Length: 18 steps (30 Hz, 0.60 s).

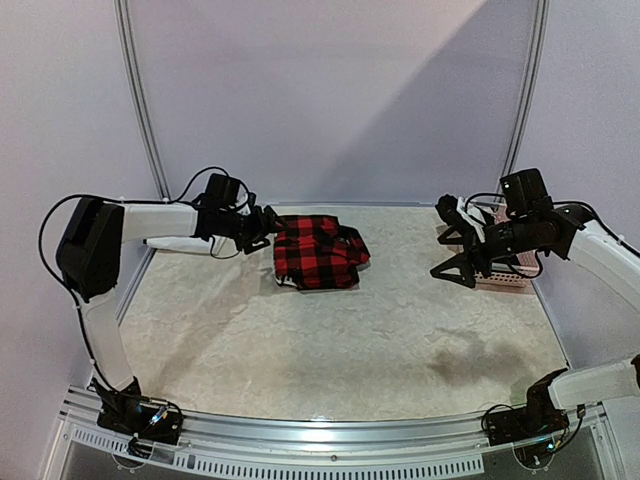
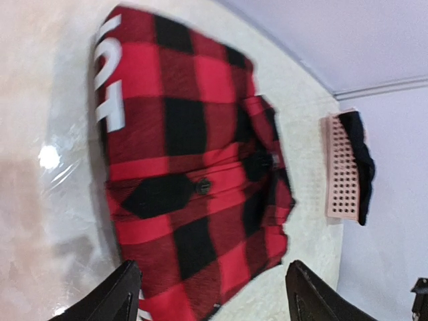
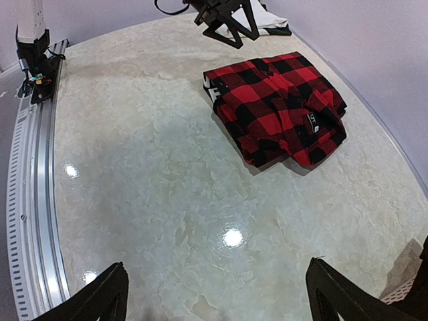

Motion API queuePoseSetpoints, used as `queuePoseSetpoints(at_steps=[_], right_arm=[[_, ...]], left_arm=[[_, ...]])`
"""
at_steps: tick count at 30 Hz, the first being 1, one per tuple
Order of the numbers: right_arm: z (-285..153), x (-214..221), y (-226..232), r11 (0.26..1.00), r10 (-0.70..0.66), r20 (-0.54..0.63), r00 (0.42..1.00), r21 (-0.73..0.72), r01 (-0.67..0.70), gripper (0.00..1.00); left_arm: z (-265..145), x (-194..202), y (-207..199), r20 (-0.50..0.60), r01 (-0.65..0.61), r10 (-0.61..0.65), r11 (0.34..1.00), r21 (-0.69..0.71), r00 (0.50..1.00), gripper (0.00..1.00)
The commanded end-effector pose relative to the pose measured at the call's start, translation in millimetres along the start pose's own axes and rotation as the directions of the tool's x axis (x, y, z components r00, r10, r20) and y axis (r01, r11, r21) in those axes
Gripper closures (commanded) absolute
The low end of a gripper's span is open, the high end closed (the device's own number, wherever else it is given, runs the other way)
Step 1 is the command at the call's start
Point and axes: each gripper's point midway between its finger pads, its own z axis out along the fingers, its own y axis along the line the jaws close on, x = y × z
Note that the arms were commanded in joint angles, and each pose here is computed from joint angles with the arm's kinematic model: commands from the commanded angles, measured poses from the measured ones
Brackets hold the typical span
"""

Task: Fold and stack the mixed laundry pile
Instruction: Adjust the square-folded shirt at the center of the board.

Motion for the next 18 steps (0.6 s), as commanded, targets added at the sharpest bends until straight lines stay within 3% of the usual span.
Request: queuePoseSetpoints(at_steps=[1,6,8,10,13,14,16,18], right_arm=[[10,7,2,0.998,0.037,-0.009,0.999,-0.044,-0.038,0.07],[9,9,5,0.998,0.044,-0.011,0.999,-0.050,-0.045,0.07],[10,13,6,0.998,0.044,-0.018,0.999,-0.046,-0.045,0.08],[10,16,6,0.998,0.043,-0.021,0.999,-0.041,-0.044,0.08],[11,17,5,0.998,0.044,-0.025,0.999,-0.035,-0.045,0.08],[11,18,4,0.998,0.043,-0.025,0.999,-0.033,-0.044,0.08],[10,17,4,0.999,0.043,-0.027,0.999,-0.028,-0.043,0.08],[10,18,3,0.999,0.040,-0.027,0.999,-0.019,-0.041,0.08]], left_arm=[[21,9,37,0.018,0.050,-0.049,0.995,-0.086,0.999,0.24],[34,23,43,-0.013,0.035,-0.036,0.995,-0.098,0.999,0.25],[43,34,38,-0.046,0.036,-0.039,0.997,-0.069,0.998,0.30],[51,41,27,-0.047,0.040,-0.041,0.999,-0.016,0.998,0.43],[63,70,9,-0.069,0.101,-0.098,0.994,0.042,0.993,0.78],[64,81,2,-0.062,0.123,-0.120,0.991,0.056,0.991,0.85],[60,112,-16,-0.012,0.175,-0.175,0.981,0.079,0.985,0.89],[47,136,-54,0.092,0.203,-0.218,0.968,0.150,0.972,0.78]])
